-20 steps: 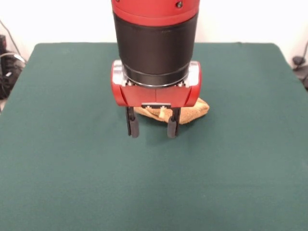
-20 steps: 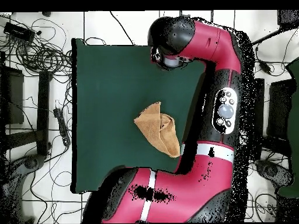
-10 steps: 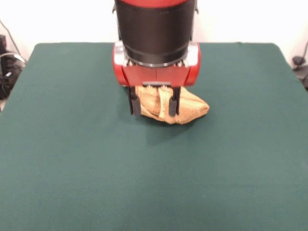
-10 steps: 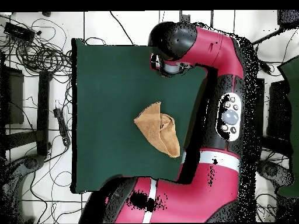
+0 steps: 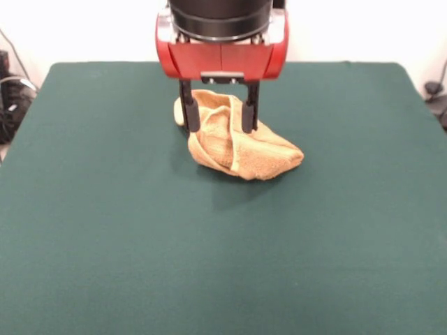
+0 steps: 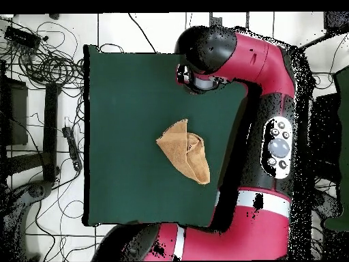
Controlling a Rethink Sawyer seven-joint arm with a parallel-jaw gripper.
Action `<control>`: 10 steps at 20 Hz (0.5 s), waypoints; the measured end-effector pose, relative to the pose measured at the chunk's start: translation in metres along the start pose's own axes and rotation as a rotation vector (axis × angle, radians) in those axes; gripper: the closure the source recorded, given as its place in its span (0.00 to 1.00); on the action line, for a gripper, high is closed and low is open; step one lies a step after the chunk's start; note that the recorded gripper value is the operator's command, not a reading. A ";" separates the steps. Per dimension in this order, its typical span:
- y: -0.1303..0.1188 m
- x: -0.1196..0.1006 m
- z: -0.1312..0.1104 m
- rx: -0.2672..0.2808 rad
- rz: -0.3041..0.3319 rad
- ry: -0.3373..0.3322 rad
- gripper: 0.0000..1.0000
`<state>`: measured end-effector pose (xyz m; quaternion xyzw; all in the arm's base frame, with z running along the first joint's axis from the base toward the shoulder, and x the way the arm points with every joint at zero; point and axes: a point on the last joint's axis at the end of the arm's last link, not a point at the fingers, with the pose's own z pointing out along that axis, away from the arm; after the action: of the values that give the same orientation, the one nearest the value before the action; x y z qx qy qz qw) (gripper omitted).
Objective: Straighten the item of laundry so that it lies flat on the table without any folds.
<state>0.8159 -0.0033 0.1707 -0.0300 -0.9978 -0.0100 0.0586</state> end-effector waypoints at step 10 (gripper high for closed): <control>-0.001 0.001 -0.016 0.002 0.002 -0.022 0.00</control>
<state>0.8171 -0.0047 0.1868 -0.0310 -0.9983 -0.0085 0.0478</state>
